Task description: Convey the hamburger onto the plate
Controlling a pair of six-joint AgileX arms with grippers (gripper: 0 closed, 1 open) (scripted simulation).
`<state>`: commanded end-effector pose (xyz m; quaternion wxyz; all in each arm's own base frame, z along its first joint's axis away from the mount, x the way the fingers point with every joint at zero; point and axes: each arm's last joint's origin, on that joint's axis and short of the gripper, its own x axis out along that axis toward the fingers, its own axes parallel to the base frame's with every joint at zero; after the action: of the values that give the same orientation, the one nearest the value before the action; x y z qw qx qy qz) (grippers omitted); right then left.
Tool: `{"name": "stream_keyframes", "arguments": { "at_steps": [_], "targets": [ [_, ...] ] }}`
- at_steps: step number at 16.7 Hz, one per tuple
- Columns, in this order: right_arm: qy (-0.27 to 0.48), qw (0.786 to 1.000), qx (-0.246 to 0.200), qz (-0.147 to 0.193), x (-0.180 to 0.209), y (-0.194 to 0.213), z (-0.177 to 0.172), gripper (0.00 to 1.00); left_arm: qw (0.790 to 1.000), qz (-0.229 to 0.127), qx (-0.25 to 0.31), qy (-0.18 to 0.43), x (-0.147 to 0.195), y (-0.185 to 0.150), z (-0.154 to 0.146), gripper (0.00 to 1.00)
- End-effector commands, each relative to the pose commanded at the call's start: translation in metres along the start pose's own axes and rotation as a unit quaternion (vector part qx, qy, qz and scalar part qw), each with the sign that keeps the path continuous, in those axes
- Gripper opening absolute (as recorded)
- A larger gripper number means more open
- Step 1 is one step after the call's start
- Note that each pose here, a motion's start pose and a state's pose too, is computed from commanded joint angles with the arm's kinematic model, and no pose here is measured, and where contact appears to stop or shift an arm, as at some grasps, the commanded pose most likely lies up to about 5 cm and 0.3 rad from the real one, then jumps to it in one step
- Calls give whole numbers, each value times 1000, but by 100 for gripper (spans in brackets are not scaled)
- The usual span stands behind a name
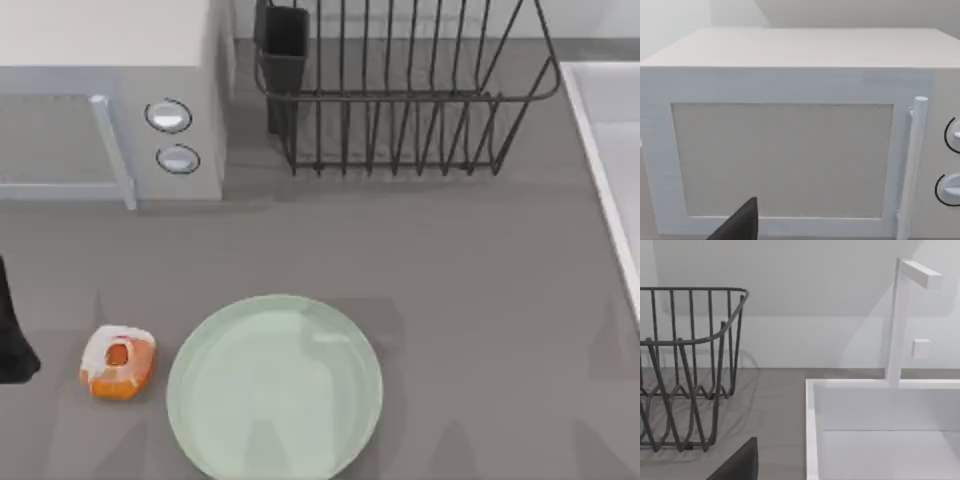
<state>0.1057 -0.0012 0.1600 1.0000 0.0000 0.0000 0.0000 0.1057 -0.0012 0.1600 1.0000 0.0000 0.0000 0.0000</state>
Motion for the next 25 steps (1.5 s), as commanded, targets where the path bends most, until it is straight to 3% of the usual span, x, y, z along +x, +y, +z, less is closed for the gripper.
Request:
{"name": "stream_keyframes", "arguments": {
  "at_steps": [3,6,11,14,18,22,25],
  "targets": [
    [0,1000,0,0,0,0,0,100,1000,-2,-1,5,0,0,2,100],
    [0,1000,0,0,0,0,0,100,999,-14,-5,47,2,-3,15,100],
    [0,1000,0,0,0,0,0,100,975,-39,-8,219,26,-11,44,100],
    [0,1000,0,0,0,0,0,100,930,-53,0,365,57,-22,50,100],
    [0,1000,0,0,0,0,0,100,840,-63,24,539,104,-42,40,100],
    [0,1000,0,0,0,0,0,100,759,-65,48,646,141,-64,26,100],
    [0,1000,0,0,0,0,0,100,719,-62,62,690,160,-76,15,100]
  ]
}}
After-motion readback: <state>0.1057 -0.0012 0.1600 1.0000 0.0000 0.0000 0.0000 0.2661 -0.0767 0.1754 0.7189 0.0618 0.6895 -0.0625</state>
